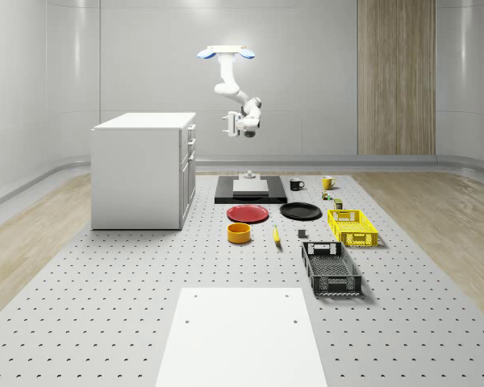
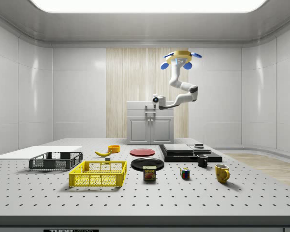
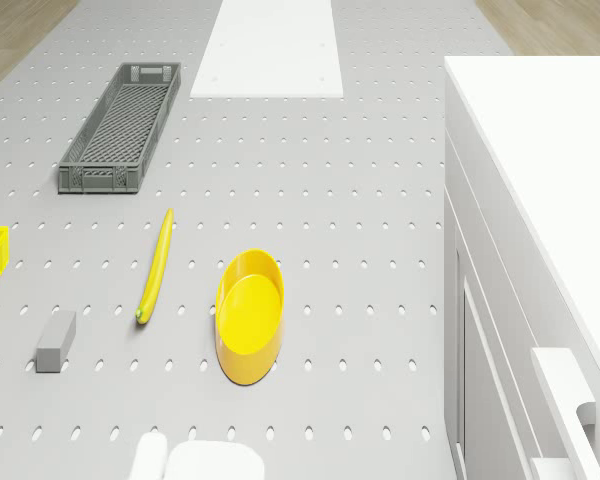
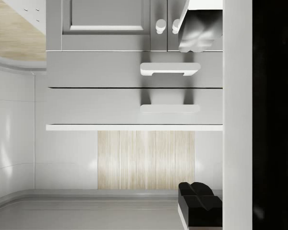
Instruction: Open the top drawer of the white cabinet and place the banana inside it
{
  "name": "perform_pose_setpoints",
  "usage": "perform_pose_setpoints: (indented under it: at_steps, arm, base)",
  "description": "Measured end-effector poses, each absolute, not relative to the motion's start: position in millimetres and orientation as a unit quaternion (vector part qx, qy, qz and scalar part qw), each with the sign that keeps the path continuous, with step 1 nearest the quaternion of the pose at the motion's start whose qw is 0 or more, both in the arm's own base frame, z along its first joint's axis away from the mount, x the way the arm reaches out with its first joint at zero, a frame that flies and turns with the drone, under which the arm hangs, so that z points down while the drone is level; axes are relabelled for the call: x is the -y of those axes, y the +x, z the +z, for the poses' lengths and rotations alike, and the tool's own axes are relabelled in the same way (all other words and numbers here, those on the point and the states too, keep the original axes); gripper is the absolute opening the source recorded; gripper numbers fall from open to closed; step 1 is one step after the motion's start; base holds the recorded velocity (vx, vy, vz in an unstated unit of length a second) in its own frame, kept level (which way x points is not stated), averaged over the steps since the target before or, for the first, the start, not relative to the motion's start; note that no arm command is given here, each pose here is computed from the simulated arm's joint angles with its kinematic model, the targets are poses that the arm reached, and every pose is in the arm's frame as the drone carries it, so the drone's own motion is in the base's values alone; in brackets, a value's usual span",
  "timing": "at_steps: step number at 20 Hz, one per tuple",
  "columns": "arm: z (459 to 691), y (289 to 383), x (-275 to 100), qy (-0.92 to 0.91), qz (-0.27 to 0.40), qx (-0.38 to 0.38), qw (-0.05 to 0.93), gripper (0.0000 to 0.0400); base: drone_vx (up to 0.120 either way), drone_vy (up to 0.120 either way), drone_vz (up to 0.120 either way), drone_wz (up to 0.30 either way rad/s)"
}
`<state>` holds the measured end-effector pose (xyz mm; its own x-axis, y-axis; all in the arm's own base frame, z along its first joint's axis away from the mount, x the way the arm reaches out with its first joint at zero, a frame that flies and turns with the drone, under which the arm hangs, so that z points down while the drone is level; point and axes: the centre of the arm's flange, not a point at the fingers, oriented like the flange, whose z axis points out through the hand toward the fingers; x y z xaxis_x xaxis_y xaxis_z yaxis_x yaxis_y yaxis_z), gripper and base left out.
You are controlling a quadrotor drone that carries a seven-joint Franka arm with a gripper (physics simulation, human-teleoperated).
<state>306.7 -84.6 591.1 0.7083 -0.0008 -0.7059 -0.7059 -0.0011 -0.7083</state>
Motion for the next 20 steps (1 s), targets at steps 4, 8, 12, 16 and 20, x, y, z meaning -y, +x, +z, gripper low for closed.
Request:
perform_pose_setpoints:
  at_steps: [4,8,12,16,20]
  arm:
    - [591,306.6,67,-0.654,0.27,-0.27,0.653,0.04]
    - [592,306.5,47,-0.654,0.27,-0.27,0.653,0.04]
    - [600,306.4,32,-0.654,0.27,-0.27,0.653,0.04]
    - [605,306.4,15,-0.654,0.27,-0.27,0.653,0.04]
    - [607,306.3,-4,-0.654,0.27,-0.27,0.653,0.04]
  base:
    - [0.0,0.0,0.0,0.0]
    - [0.0,0.0,0.0,0.0]
    - [0.0,0.0,0.0,0.0]
    - [0.0,0.0,0.0,0.0]
    - [0.0,0.0,0.0,0.0]
